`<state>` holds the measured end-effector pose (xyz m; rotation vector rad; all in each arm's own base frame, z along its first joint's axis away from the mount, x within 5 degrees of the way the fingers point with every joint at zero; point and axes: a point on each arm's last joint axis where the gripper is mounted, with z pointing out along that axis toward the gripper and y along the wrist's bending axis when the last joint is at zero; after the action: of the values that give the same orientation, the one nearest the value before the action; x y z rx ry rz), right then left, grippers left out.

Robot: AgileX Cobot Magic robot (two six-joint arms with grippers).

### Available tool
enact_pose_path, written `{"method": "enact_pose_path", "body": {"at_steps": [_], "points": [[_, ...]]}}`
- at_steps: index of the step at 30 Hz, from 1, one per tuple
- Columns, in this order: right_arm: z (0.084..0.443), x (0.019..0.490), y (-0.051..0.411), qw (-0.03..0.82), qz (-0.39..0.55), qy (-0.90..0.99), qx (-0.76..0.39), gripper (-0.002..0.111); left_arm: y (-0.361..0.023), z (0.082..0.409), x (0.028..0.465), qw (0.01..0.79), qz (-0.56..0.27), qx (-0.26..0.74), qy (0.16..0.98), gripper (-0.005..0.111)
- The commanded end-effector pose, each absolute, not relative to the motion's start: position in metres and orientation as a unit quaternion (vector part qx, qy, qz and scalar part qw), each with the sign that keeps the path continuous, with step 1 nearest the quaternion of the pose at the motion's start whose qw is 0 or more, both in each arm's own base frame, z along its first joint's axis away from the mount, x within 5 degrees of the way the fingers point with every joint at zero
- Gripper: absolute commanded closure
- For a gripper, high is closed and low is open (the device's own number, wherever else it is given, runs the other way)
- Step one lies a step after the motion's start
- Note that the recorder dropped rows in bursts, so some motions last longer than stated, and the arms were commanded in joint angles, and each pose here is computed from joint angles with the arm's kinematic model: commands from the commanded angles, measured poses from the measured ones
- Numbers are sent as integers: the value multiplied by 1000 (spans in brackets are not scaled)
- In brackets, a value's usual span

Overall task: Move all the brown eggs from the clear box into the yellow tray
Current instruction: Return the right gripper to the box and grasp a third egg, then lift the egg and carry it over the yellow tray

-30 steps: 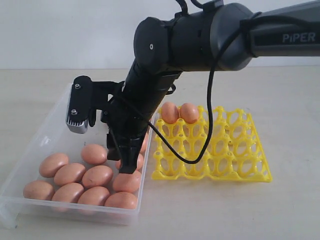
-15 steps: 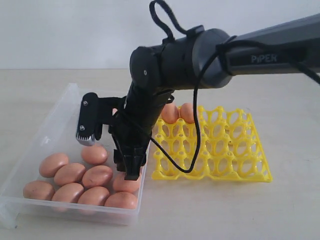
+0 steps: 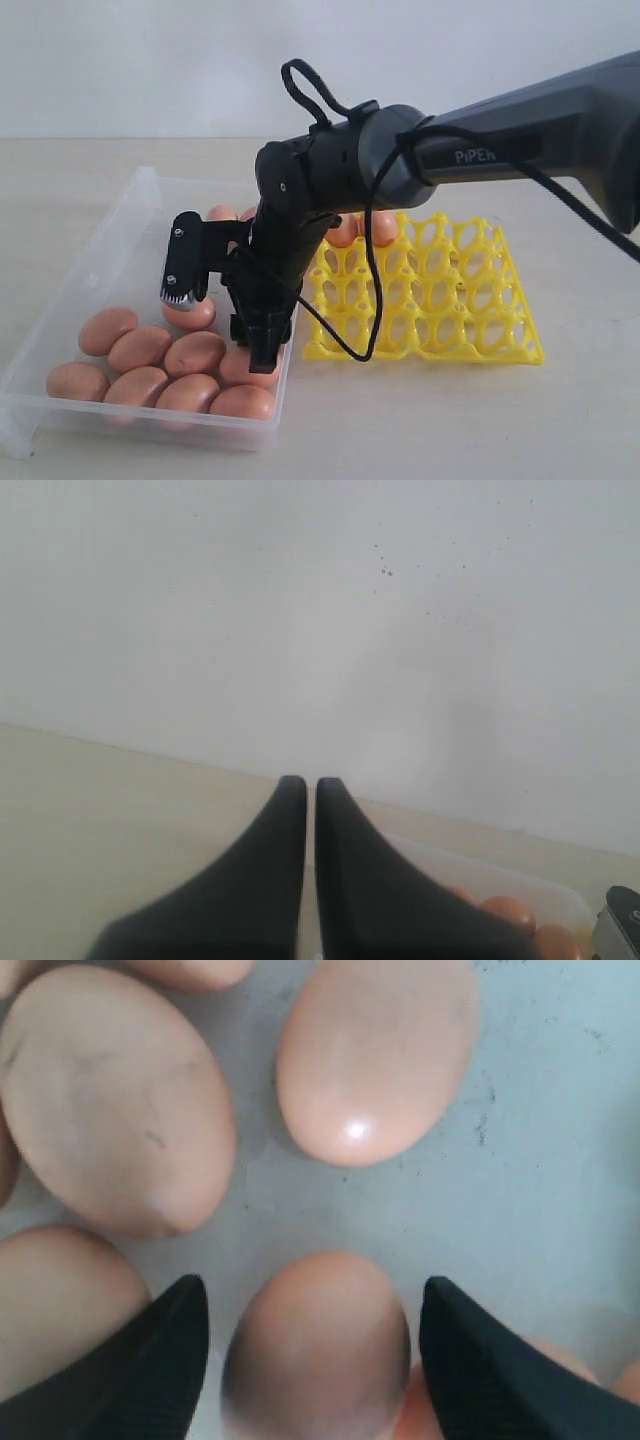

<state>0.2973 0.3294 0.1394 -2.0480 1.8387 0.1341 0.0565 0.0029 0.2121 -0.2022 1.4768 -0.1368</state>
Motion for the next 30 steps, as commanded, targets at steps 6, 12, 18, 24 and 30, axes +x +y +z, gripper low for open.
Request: {"method": "enact_pose_path", "body": {"at_steps": [6,12,18,24,30], "points": [[136,299,328,182,54,684,-705,108,3,213,56,735,-64,-90,670,103],[150,303,331,222,66,725,-648,109,3,213,56,735,-64,-90,670,103],[184,309,333,303,82,743,-591,109,3,213,56,735,-64,-90,670,103],[197,309,331,357,92,746,-554,109,3,213,56,735,-64,-90,670,103],[195,303,316,462,101,733,-488,109,3,213,56,735,-64,-90,670,103]]}}
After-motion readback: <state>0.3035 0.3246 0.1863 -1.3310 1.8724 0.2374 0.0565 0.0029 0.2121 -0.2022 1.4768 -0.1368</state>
